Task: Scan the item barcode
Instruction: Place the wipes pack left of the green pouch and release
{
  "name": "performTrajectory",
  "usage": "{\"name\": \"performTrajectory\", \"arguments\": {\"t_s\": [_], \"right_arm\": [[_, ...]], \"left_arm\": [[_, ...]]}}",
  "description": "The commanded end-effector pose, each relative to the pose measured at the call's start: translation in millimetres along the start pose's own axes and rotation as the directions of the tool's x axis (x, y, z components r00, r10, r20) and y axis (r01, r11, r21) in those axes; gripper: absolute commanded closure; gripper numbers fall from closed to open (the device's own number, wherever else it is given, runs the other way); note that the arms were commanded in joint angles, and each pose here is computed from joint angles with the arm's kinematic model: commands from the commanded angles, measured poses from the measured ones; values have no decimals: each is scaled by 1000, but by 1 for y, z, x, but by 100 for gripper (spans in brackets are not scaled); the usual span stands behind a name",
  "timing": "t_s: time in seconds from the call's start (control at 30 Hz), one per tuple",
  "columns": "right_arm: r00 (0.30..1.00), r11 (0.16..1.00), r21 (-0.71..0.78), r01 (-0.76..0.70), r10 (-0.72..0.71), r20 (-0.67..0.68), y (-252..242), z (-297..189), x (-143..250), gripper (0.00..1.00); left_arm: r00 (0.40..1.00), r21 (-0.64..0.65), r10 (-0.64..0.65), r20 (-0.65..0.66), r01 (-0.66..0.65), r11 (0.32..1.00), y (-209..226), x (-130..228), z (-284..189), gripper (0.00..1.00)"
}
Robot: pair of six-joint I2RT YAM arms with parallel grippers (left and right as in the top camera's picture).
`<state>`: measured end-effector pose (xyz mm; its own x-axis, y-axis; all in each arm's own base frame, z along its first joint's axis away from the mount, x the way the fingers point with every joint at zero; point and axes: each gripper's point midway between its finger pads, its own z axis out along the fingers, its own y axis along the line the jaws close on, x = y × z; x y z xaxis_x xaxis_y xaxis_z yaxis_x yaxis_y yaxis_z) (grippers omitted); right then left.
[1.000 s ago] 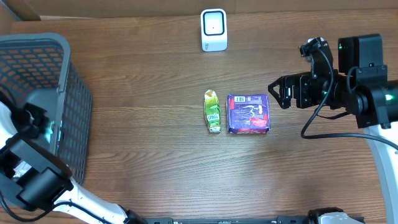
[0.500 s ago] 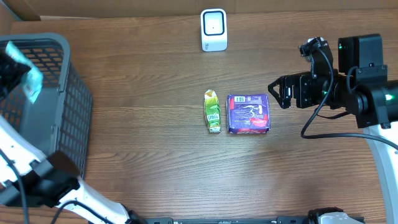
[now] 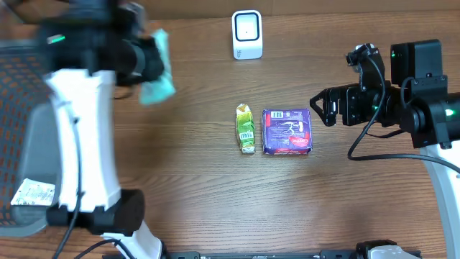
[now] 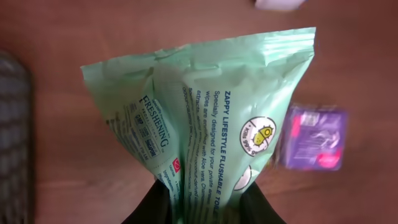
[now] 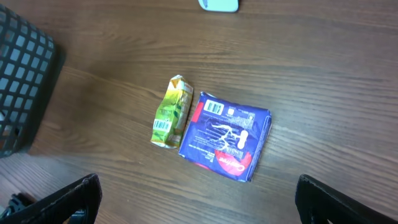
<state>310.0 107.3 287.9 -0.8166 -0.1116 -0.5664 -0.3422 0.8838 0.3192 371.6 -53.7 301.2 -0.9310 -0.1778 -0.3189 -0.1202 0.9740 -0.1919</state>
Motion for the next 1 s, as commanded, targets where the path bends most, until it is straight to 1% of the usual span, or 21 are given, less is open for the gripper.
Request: {"name": "performTrajectory", "arguments": {"t_s": [0.0, 0.13, 0.23, 0.3, 0.33, 0.5, 0.57, 0.67, 0.8, 0.9, 0.97], "right_arm": [[1000, 1000, 6, 7, -7, 9, 1, -3, -3, 0], [1000, 1000, 6, 6, -6, 7, 1, -3, -3, 0], [1000, 1000, 6, 6, -6, 7, 1, -3, -3, 0], [1000, 1000, 6, 7, -7, 9, 1, -3, -3, 0], [1000, 1000, 6, 7, -7, 9, 1, -3, -3, 0], [1000, 1000, 6, 5, -5, 4, 1, -3, -2, 0], [1000, 1000, 6, 5, -5, 4, 1, -3, -2, 0], [1000, 1000, 6, 5, -5, 5, 1, -3, -2, 0], [1000, 1000, 6, 5, -5, 4, 1, -3, -2, 0], [1000, 1000, 6, 4, -4, 1, 1, -3, -1, 0], [1000, 1000, 6, 3, -3, 0, 1, -3, -1, 0]], "left_arm": [[988, -116, -63, -139, 47, 992, -6, 24, 67, 96], [979, -121, -44, -200, 20, 992, -26, 50, 128, 96], [979, -111, -30, -204, 7, 994, -36, 66, 169, 96], [980, -98, -5, -198, -15, 995, -41, 75, 191, 93], [981, -96, 4, -193, -23, 995, -42, 79, 199, 90], [983, -91, 13, -185, -30, 995, -40, 90, 222, 60], [983, -90, 12, -182, -28, 996, -40, 89, 223, 51], [987, -84, 1, -160, -15, 996, -40, 78, 217, 43], [993, -72, 1, -115, -10, 997, -41, 49, 188, 41], [999, -90, -4, -52, -1, 996, -38, 19, 147, 41], [1000, -120, -3, 7, 4, 993, -31, -2, 109, 40]]}}
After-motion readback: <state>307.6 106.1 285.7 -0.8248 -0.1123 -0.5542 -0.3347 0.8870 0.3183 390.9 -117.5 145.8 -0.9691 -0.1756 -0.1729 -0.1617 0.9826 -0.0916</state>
